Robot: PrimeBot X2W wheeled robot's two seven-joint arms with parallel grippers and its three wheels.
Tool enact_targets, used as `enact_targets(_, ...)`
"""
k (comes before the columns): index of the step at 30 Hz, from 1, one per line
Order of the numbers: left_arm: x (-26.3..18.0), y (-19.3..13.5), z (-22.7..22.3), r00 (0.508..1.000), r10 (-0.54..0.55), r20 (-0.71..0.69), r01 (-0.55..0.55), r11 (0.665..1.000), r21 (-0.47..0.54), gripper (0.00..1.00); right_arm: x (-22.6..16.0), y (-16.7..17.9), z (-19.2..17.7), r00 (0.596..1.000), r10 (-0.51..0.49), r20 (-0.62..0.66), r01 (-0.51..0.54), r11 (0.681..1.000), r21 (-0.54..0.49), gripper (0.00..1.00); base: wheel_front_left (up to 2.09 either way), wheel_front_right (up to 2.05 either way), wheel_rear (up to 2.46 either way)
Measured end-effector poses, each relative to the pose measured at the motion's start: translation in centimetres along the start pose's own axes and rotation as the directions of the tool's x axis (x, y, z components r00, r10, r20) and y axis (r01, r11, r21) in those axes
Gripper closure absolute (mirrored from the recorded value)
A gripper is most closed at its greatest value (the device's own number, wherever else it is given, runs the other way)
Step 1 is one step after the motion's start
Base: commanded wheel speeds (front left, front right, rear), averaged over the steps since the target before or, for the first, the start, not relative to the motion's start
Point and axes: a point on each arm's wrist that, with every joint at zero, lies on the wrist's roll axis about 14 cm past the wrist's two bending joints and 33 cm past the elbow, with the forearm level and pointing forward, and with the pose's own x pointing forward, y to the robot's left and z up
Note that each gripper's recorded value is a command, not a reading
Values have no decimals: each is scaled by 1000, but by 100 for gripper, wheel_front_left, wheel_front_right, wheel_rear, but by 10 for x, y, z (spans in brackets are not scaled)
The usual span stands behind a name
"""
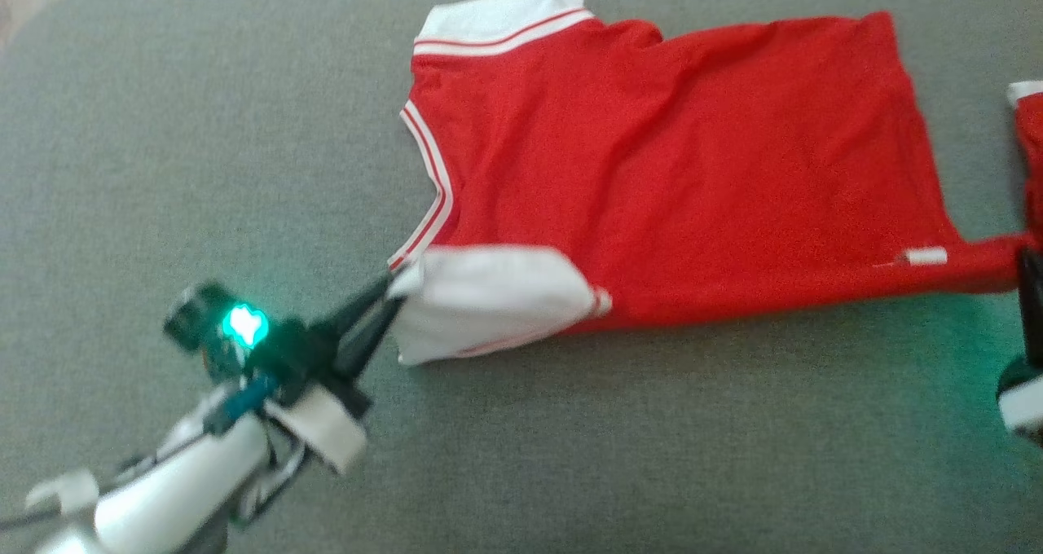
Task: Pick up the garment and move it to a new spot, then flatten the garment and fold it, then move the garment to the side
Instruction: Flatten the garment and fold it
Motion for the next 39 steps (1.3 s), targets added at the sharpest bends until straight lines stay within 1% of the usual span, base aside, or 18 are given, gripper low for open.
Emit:
enact_targets(4,24,25,14,1000,-1,24,-1,995,96,100,31,10,12,1000,26,9,-25,1000,-14,100,0,0,0)
enact_targets(9,49,50,18,1000,4,18,-7,985,172,100,62,19,21,999,46,14,-45,999,-30,100,0,0,0)
enact_targets(16,78,70,17,999,15,35,-23,976,218,100,92,18,10,999,43,-18,-44,998,-37,100,0,0,0)
enact_targets(17,84,71,17,999,14,49,-24,978,208,99,98,19,9,999,46,-22,-47,998,-37,86,0,0,0)
enact_targets(18,86,71,16,998,18,52,-28,980,198,69,101,20,7,998,49,-26,-50,998,-40,46,0,0,0)
enact_targets(19,87,72,15,998,29,52,-38,981,190,0,102,20,6,998,49,-25,-50,998,-42,0,0,0,0)
enact_targets(23,86,86,17,988,137,78,-147,978,148,0,101,21,9,999,47,6,-47,998,-39,0,0,0,0)
enact_targets(25,81,88,18,976,194,94,-202,976,87,0,99,26,12,998,56,32,-55,998,-33,0,0,0,0)
enact_targets(27,73,77,8,972,223,78,-223,975,-3,0,97,28,18,996,60,58,-59,998,-26,0,0,0,0)
enact_targets(29,62,57,-6,970,236,52,-229,968,-104,0,93,29,21,995,60,78,-59,998,-16,0,0,0,0)
enact_targets(32,42,32,-33,963,268,-18,-264,934,-239,0,82,26,16,996,49,75,-49,999,-2,0,0,0,0)
enact_targets(33,35,25,-41,961,272,-41,-273,924,-268,0,78,25,13,996,46,72,-46,999,3,0,0,0,0)
enact_targets(37,21,14,-59,952,289,-96,-305,900,-313,0,70,24,9,997,40,68,-41,999,14,0,0,0,0)
enact_targets(39,20,14,-65,949,292,-117,-314,898,-308,0,67,25,9,997,43,70,-44,999,13,0,0,0,0)
